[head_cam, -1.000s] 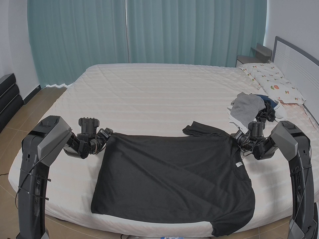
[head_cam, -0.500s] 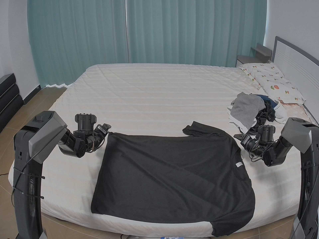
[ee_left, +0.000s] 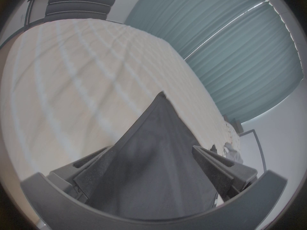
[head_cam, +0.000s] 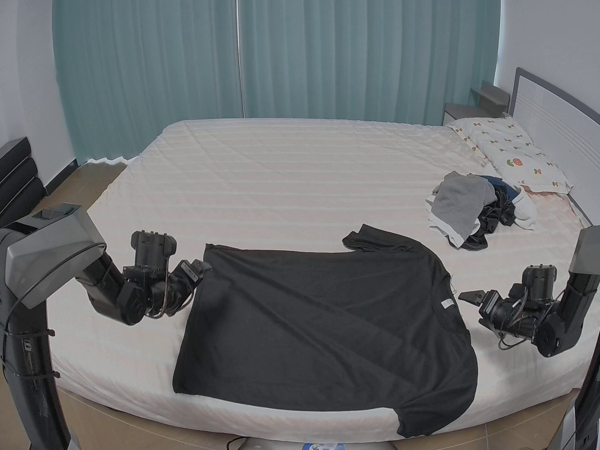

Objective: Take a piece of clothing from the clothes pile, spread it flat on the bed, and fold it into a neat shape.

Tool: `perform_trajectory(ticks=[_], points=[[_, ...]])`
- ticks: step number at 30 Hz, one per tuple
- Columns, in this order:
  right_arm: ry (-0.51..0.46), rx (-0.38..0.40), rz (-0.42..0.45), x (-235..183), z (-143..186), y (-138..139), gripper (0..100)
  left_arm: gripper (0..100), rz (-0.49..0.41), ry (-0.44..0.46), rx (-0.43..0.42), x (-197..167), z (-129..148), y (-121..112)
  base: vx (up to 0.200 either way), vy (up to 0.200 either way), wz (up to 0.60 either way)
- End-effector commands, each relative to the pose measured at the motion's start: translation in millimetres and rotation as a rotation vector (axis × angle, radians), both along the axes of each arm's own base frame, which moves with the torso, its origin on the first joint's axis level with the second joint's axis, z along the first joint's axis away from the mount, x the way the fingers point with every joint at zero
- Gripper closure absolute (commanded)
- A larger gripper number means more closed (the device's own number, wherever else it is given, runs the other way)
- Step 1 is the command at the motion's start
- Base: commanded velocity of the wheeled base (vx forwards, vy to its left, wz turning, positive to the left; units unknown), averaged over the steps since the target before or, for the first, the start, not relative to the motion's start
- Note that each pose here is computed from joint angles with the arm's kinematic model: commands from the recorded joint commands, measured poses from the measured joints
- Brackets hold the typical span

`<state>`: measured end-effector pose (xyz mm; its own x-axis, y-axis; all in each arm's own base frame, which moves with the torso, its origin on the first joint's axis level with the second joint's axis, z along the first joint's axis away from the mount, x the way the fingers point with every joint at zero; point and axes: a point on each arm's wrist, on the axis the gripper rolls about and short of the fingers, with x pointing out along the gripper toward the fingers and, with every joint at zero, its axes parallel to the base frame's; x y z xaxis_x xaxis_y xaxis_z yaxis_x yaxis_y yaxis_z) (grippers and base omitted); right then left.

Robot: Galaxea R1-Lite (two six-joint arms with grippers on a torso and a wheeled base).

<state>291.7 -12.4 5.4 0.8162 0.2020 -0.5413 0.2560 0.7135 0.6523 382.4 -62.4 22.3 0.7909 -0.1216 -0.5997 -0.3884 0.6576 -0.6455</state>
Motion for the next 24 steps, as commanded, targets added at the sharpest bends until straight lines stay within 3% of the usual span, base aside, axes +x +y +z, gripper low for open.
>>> perform_trajectory(ticks=[1,4,7,12,18,24], points=[[-0.04,0.054,0.075,-65.1,14.9,2.3,0,0,-0.066,0.007,-0.005,-75.3,16.0,-8.0,-0.2,0.0,0.0],[-0.035,0.073,0.103,-69.9,9.1,3.4,0,0,-0.103,0.015,0.001,-89.3,10.2,-15.8,-0.2,0.0,0.0],[-0.017,0.076,0.103,-71.5,3.1,3.6,0,0,-0.113,0.029,0.002,-93.6,7.7,-17.1,0.0,0.0,0.0],[0.033,0.086,0.084,-72.5,-10.8,-1.3,0,0,-0.223,0.064,-0.069,-94.2,4.9,-9.8,0.0,0.0,0.0],[0.034,0.111,0.099,-74.2,-10.7,-4.9,0,0,-0.351,0.097,0.091,-89.0,-8.7,12.6,0.0,0.0,0.0],[0.043,0.113,0.101,-74.6,-12.4,-4.5,0,0,-0.37,0.182,0.113,-86.1,-13.9,12.7,0.0,0.0,0.0]])
